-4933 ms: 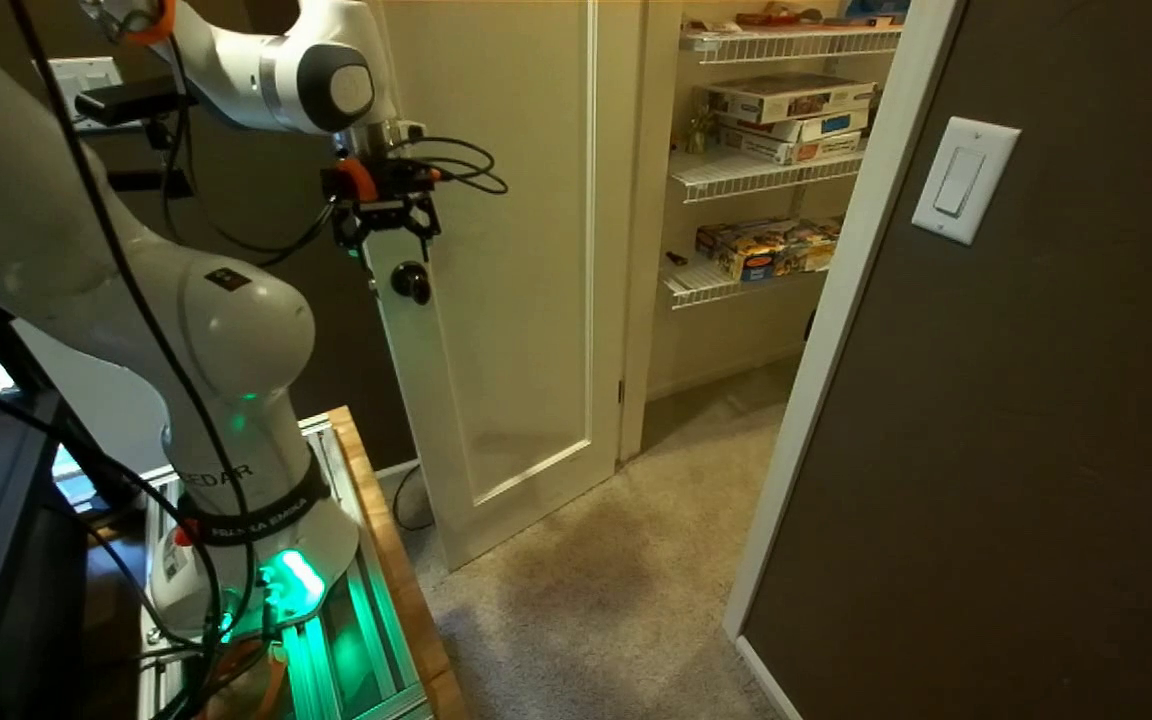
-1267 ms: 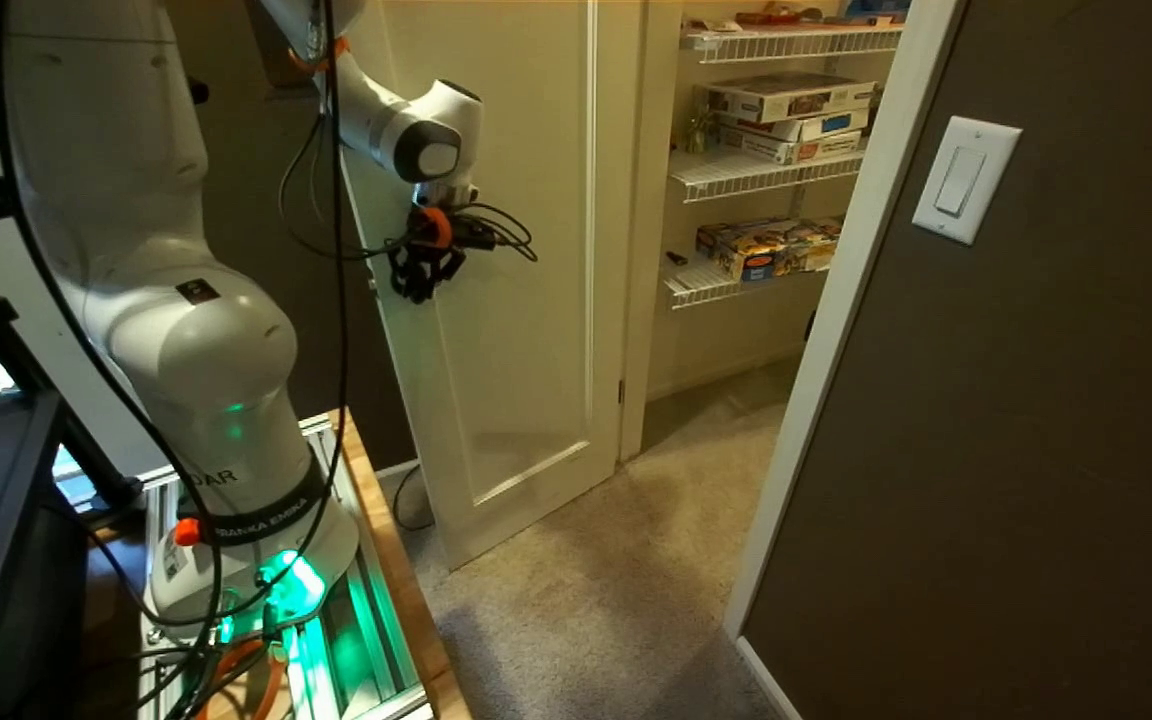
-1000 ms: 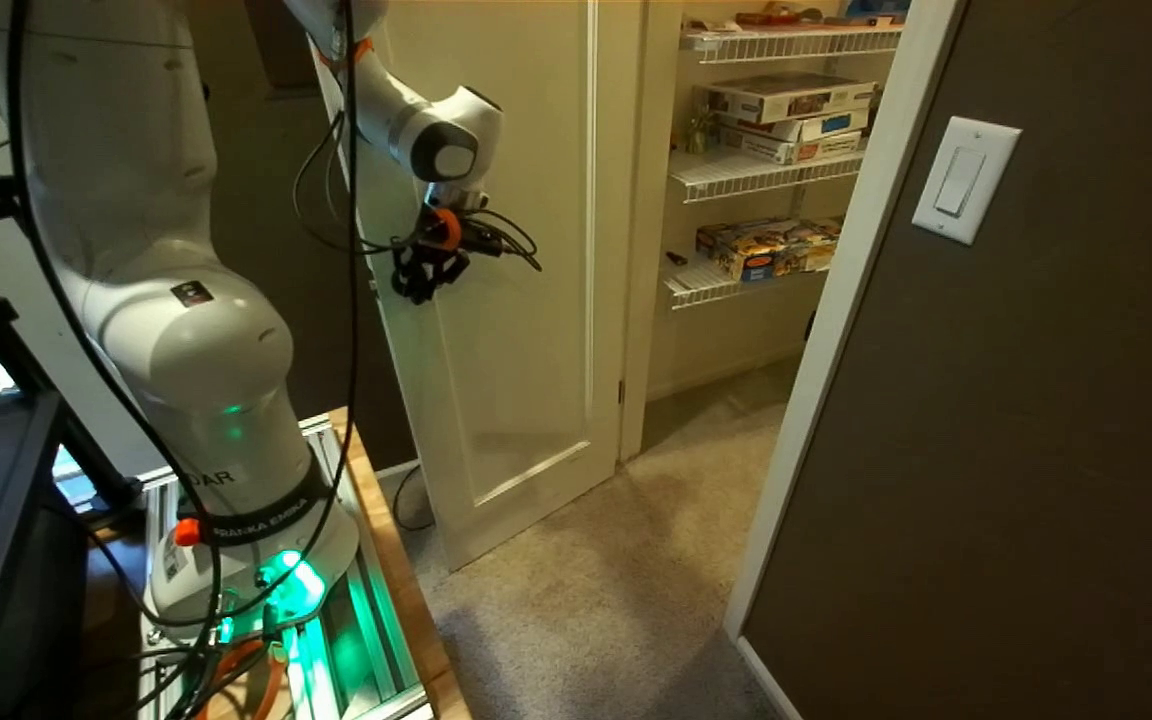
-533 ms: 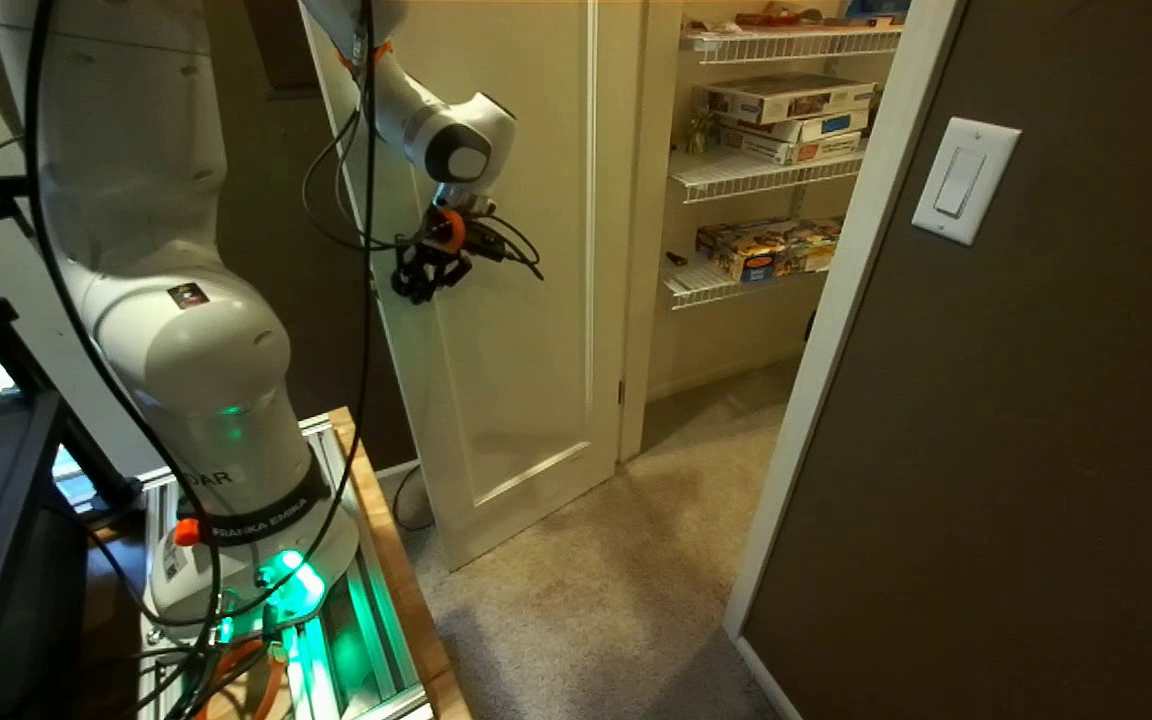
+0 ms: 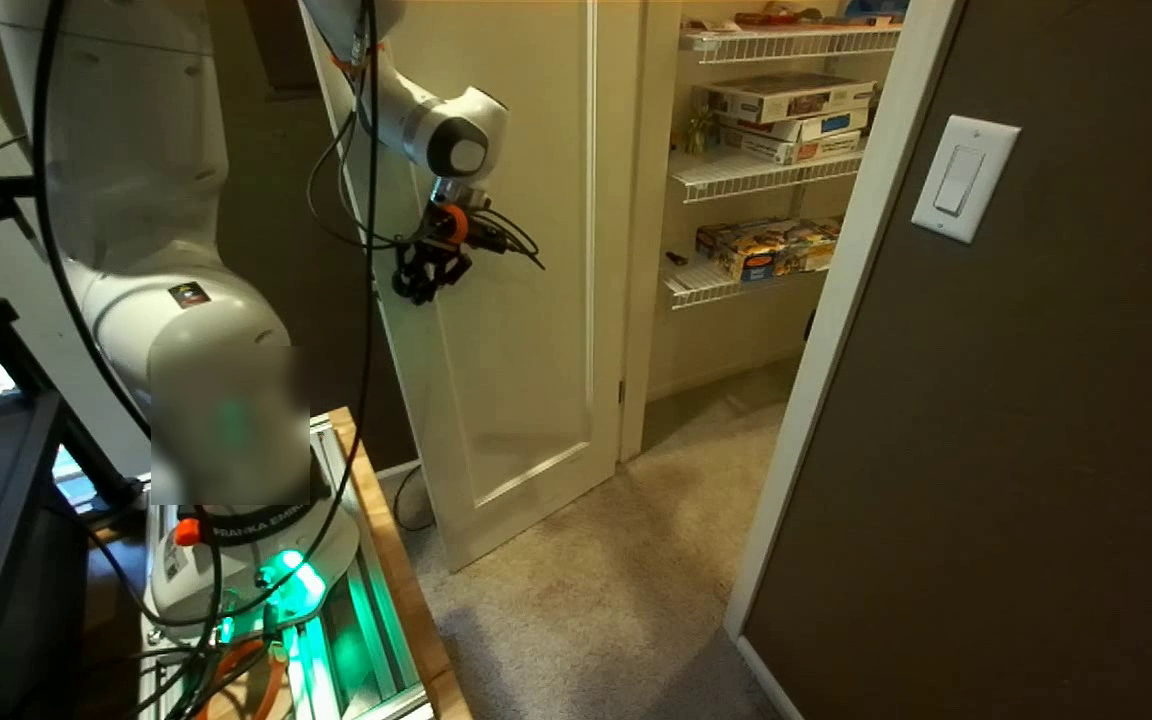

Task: Close the door

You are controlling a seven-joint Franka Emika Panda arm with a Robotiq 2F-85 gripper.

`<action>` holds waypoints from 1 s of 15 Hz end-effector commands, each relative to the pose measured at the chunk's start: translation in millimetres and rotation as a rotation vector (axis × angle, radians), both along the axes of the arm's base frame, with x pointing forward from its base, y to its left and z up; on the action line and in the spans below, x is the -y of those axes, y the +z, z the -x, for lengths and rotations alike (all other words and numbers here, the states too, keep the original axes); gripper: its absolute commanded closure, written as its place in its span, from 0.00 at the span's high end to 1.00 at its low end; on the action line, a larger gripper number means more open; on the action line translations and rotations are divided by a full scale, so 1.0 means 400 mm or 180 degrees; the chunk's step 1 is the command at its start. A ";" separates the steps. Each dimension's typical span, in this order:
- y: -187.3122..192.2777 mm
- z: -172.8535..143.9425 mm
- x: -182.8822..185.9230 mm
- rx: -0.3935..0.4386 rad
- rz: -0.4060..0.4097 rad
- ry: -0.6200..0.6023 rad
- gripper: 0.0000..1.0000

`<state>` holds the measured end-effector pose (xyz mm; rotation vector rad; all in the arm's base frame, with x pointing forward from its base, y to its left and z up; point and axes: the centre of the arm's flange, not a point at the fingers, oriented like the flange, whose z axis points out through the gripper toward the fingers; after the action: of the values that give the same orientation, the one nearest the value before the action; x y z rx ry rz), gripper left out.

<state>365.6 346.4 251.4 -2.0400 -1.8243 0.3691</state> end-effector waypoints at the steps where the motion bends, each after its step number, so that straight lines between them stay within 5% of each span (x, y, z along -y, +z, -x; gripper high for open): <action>1: -0.007 0.034 0.019 -0.0110 0.0320 0.0353 0.16; 2: -0.007 0.043 0.016 -0.0126 0.0302 0.0374 0.16; 3: 0.000 0.000 -0.003 0.0002 -0.0016 0.0044 0.16; 4: 0.000 0.000 -0.004 0.0005 -0.0032 0.0037 0.41; 8: 0.000 0.000 -0.004 0.0005 -0.0033 0.0040 0.41; 9: 0.000 0.000 -0.004 0.0005 -0.0033 0.0040 0.16; 15: -0.004 -0.030 0.003 -0.0686 -0.0100 -0.0065 0.16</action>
<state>373.6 344.7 246.0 -1.9909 -1.7715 0.4037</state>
